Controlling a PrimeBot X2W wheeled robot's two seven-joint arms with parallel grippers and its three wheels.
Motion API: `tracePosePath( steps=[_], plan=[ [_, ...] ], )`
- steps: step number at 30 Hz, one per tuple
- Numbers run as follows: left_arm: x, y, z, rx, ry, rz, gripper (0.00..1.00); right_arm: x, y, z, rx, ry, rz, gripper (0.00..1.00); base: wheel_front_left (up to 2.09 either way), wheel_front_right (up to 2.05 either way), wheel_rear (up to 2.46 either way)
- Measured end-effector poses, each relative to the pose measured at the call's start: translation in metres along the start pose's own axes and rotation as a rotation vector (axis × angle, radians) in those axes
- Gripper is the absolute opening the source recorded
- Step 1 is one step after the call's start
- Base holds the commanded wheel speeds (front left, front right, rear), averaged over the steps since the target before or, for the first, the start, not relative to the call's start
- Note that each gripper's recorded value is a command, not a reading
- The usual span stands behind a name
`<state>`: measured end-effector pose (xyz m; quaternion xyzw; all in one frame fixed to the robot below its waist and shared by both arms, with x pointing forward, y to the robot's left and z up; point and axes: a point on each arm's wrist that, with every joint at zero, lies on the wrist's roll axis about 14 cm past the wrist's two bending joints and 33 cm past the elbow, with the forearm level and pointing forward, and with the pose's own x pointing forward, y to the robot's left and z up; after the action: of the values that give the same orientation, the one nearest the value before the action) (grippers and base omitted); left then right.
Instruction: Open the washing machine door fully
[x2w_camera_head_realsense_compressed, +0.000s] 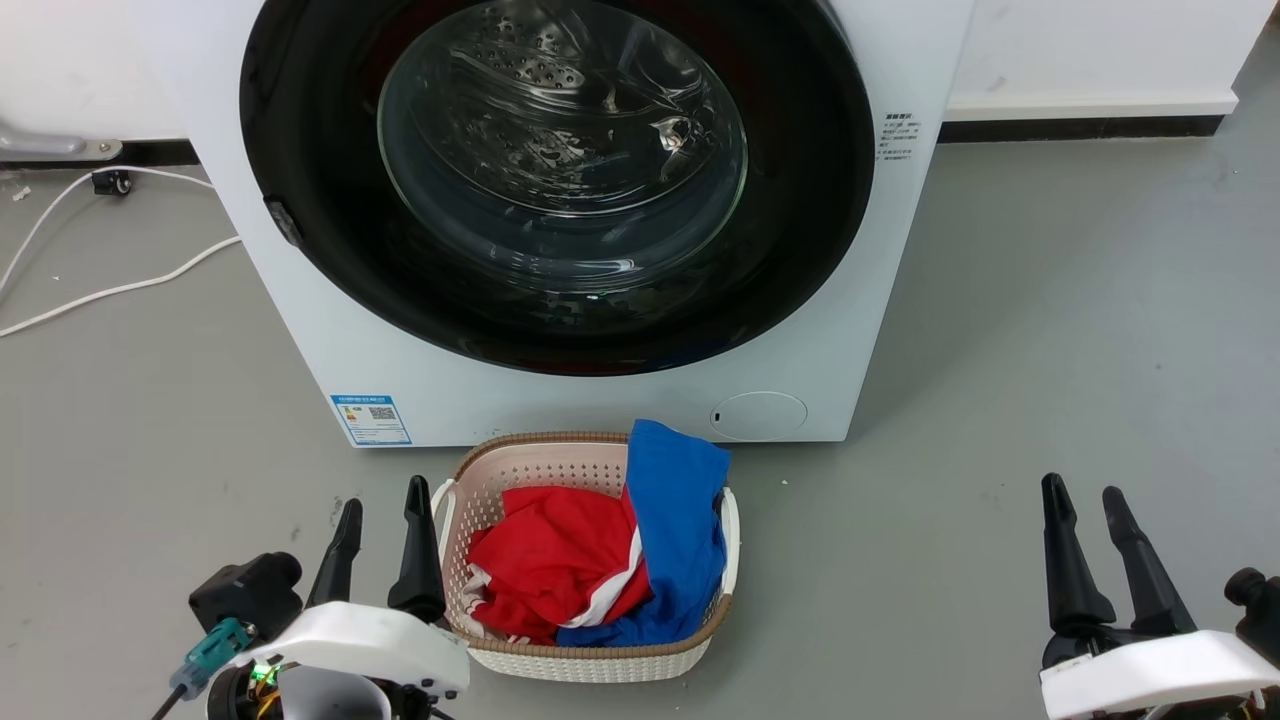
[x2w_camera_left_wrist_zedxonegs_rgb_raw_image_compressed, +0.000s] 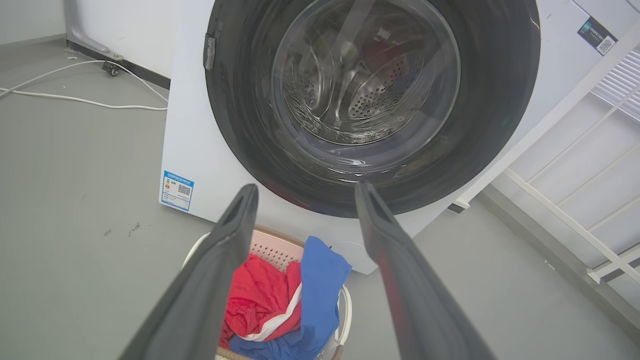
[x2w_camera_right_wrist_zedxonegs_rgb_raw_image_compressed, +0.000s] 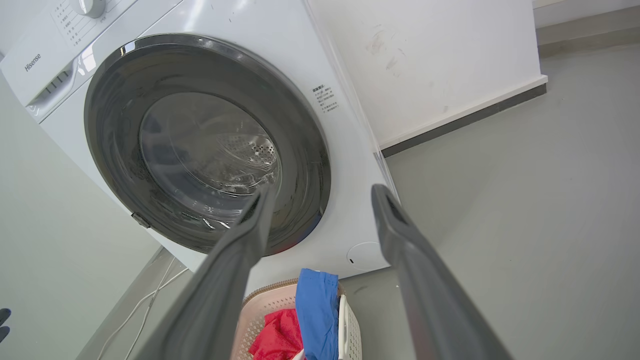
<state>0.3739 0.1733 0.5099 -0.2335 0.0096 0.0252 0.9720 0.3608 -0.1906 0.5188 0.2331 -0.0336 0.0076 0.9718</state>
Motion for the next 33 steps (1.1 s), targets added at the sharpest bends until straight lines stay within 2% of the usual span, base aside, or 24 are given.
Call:
tracePosePath(
  steps=[20, 23, 33],
  plan=[
    [-0.009, -0.016, 0.005, 0.178, -0.066, -0.064, 1.00, -0.008, 0.007, 0.005, -0.192, -0.030, 0.035, 1.00, 0.00, 0.00, 0.00],
    [-0.011, -0.020, 0.006, 0.223, -0.086, -0.083, 1.00, -0.010, 0.010, 0.009, -0.254, -0.047, 0.049, 1.00, 0.00, 0.00, 0.00],
    [-0.015, -0.022, 0.008, 0.272, -0.112, -0.095, 1.00, -0.013, 0.013, 0.009, -0.308, -0.056, 0.064, 1.00, 0.00, 0.00, 0.00]
  ],
)
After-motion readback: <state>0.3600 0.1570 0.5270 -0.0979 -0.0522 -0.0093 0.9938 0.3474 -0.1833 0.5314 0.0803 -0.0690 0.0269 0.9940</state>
